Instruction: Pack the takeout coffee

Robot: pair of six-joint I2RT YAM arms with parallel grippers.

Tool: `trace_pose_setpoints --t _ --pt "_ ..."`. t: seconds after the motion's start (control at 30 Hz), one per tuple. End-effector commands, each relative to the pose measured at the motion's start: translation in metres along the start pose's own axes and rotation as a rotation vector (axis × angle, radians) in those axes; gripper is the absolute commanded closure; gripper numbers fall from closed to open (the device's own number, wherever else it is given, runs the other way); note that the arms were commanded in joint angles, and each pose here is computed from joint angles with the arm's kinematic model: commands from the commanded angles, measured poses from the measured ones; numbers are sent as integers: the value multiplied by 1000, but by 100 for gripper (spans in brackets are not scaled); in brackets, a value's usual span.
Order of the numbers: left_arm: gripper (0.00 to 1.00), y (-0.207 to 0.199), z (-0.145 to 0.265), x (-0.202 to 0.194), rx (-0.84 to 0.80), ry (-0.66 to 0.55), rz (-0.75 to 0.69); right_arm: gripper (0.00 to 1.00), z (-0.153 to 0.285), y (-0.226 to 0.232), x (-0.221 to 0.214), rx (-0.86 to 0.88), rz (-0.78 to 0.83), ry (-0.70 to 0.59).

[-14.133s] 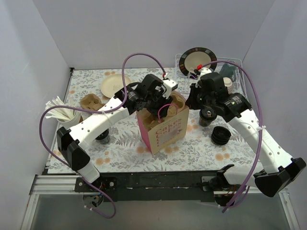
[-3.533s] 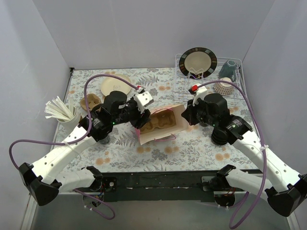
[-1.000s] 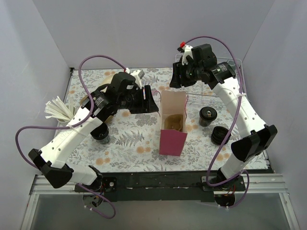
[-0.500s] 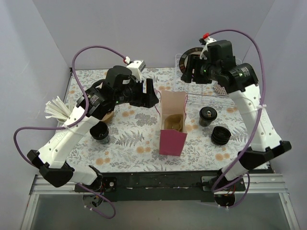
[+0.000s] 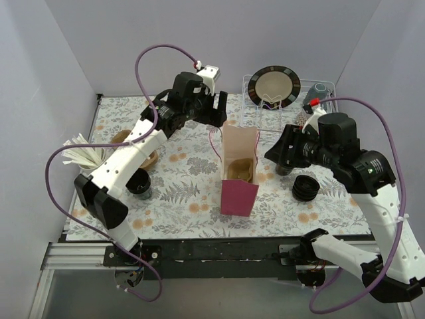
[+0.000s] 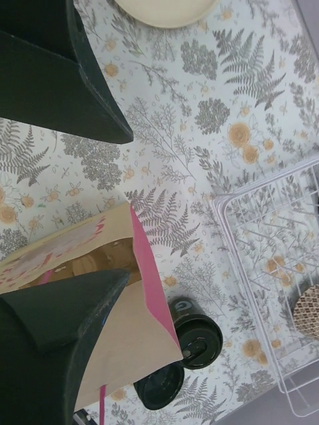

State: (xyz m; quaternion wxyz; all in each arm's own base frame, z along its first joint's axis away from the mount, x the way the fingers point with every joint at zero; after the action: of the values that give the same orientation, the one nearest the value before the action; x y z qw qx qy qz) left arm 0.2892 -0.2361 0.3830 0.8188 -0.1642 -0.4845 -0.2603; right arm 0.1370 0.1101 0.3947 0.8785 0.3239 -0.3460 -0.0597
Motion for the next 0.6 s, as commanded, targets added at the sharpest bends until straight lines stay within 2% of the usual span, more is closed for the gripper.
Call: trace_pose_setpoints --t 0.0,0.3,0.37,0.47,0.57 --pt "26 -9 -3 21 -197 -110 -41 32 11 1 -12 122 -12 -28" --pt "26 -25 -9 6 -518 -111 -226 34 8 -14 -27 97 -26 -18" --pt "26 -21 -7 1 -512 -136 -331 34 8 -14 -26 101 -6 -23" --pt "27 -12 -20 -7 -461 -121 -412 34 10 -13 -26 113 16 -24" --pt "28 -13 -26 -4 -518 -135 -462 34 14 -12 -26 128 37 -26"
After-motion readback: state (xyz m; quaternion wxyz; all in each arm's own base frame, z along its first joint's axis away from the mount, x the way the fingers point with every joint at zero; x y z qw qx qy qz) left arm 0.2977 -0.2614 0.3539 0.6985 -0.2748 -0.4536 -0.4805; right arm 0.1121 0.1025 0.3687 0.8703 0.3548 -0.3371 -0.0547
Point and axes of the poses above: each gripper's point midway between its finger pads, its own z axis back along the fingers, its own y axis along the line the jaws close on, x = y × z, the point moved 10 cm from there along z, back along the fingers, and after that the axes turned 10 degrees about -z, right-handed, at the moved point
